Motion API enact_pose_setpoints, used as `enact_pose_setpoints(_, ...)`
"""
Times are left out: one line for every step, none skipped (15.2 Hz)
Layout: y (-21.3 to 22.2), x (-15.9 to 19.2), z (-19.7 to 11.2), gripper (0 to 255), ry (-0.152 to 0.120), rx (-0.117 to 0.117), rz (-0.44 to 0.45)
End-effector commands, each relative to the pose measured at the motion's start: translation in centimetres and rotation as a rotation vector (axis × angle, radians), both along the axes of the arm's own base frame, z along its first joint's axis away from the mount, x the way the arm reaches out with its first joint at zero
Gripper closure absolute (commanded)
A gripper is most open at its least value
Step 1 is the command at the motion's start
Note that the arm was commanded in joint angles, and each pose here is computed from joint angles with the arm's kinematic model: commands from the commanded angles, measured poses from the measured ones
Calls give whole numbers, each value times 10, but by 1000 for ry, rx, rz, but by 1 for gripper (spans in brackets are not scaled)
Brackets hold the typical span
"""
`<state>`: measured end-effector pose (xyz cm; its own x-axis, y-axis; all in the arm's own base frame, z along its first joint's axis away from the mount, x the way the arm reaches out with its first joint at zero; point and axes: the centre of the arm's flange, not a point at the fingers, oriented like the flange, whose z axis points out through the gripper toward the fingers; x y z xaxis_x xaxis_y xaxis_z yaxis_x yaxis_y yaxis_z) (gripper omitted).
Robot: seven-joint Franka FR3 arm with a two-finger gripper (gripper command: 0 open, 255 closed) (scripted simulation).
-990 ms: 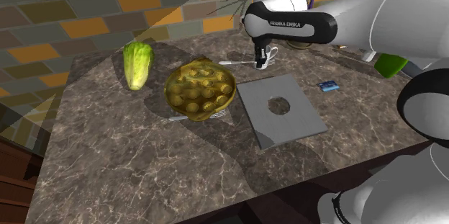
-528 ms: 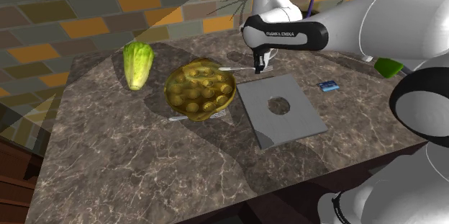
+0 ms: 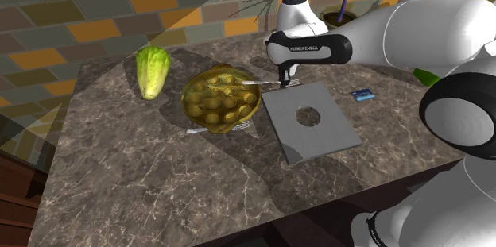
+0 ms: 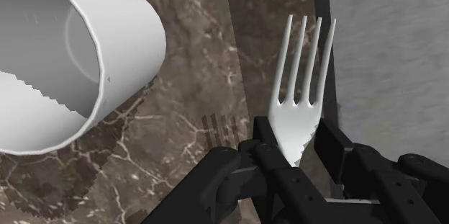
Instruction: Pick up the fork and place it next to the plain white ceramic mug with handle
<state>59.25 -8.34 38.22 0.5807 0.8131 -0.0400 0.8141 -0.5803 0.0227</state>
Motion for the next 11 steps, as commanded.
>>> enact_pose_setpoints(0, -1, -12, 255, 6, 0, 0)
enact_pose_setpoints(0, -1, -17, 255, 6, 0, 0)
enact_pose_setpoints(0, -1, -23, 255, 6, 0, 0)
enact_pose_setpoints(0, -1, -28, 255, 6, 0, 0)
enact_pose_setpoints(0, -1, -33, 255, 6, 0, 0)
enact_pose_setpoints(0, -1, -38, 255, 6, 0, 0)
enact_pose_setpoints(0, -1, -38, 255, 6, 0, 0)
enact_pose_setpoints(0, -1, -38, 255, 6, 0, 0)
enact_pose_setpoints(0, -1, -38, 255, 6, 0, 0)
enact_pose_setpoints(0, -1, -38, 255, 6, 0, 0)
enact_pose_setpoints(0, -1, -38, 255, 6, 0, 0)
